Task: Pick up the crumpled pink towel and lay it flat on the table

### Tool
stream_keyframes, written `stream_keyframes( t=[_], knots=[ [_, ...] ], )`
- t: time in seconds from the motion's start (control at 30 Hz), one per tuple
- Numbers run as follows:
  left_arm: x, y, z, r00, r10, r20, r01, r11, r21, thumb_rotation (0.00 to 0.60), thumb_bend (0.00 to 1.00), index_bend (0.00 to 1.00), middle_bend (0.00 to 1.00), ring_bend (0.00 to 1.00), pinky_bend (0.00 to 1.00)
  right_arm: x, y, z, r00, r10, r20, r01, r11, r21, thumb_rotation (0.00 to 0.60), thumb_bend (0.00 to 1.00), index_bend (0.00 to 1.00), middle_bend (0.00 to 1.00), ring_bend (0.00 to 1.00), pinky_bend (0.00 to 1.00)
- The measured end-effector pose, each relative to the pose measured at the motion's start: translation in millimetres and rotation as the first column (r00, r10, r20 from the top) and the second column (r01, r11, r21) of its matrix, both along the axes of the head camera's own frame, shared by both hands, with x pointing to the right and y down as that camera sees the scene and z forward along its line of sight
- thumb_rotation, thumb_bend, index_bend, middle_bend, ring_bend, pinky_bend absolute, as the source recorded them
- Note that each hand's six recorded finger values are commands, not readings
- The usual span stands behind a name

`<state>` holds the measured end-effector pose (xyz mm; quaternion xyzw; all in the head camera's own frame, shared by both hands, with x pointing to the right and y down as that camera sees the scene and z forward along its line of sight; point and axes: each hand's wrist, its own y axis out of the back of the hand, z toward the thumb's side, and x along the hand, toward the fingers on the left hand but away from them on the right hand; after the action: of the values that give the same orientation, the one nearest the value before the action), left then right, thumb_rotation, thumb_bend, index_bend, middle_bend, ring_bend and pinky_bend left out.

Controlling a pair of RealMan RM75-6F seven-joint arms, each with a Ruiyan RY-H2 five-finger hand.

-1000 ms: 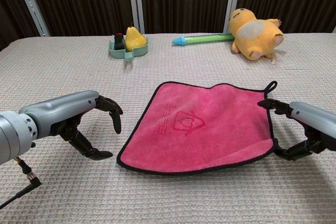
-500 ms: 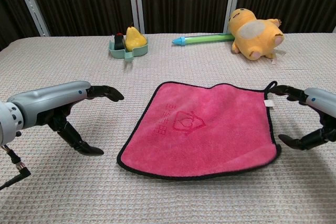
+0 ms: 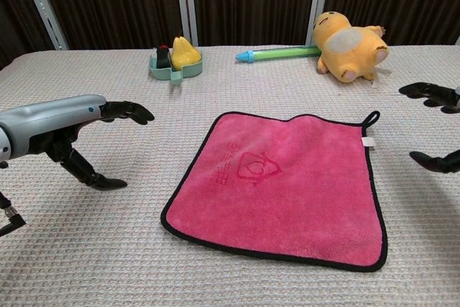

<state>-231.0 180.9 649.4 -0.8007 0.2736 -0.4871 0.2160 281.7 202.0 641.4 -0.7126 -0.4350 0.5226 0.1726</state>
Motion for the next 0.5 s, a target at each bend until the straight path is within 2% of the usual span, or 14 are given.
stream_keyframes(
  t=[0.03, 0.1, 0.2, 0.37, 0.5],
  knots=[
    [-0.9, -1.0, 0.2, 1.000, 0.009, 0.005, -0.009, 1.000, 0.008, 0.600, 0.50, 0.11, 0.09, 0.00, 0.00, 1.1, -0.3, -1.2, 1.000, -0.002, -0.001, 0.002, 1.000, 0.005, 0.600, 0.41, 0.00, 0.00, 0.00, 0.00],
    [-2.8, -3.2, 1.5, 0.999, 0.029, 0.019, -0.029, 0.999, 0.027, 0.600, 0.61, 0.11, 0.09, 0.00, 0.00, 2.7, -0.4, -2.4, 1.000, -0.008, -0.002, 0.008, 1.000, 0.014, 0.600, 0.41, 0.00, 0.00, 0.00, 0.00],
    [-4.8, -6.4, 4.8, 0.997, 0.057, 0.049, -0.059, 0.997, 0.048, 0.600, 0.70, 0.11, 0.09, 0.00, 0.00, 4.8, 0.0, -0.6, 1.000, -0.007, 0.002, 0.007, 1.000, 0.011, 0.600, 0.42, 0.00, 0.00, 0.00, 0.00],
    [-2.2, -16.7, 10.0, 0.987, 0.117, 0.113, -0.128, 0.987, 0.095, 0.600, 0.78, 0.11, 0.09, 0.00, 0.00, 5.0, -3.7, 1.0, 1.000, -0.007, 0.011, 0.007, 1.000, 0.013, 0.600, 0.41, 0.00, 0.00, 0.00, 0.00],
    [7.1, -34.1, 17.6, 0.966, 0.176, 0.189, -0.204, 0.969, 0.138, 0.600, 0.81, 0.11, 0.09, 0.00, 0.00, 4.7, -10.5, 0.1, 1.000, -0.009, 0.008, 0.008, 0.999, 0.031, 0.600, 0.41, 0.00, 0.00, 0.00, 0.00]
  ],
)
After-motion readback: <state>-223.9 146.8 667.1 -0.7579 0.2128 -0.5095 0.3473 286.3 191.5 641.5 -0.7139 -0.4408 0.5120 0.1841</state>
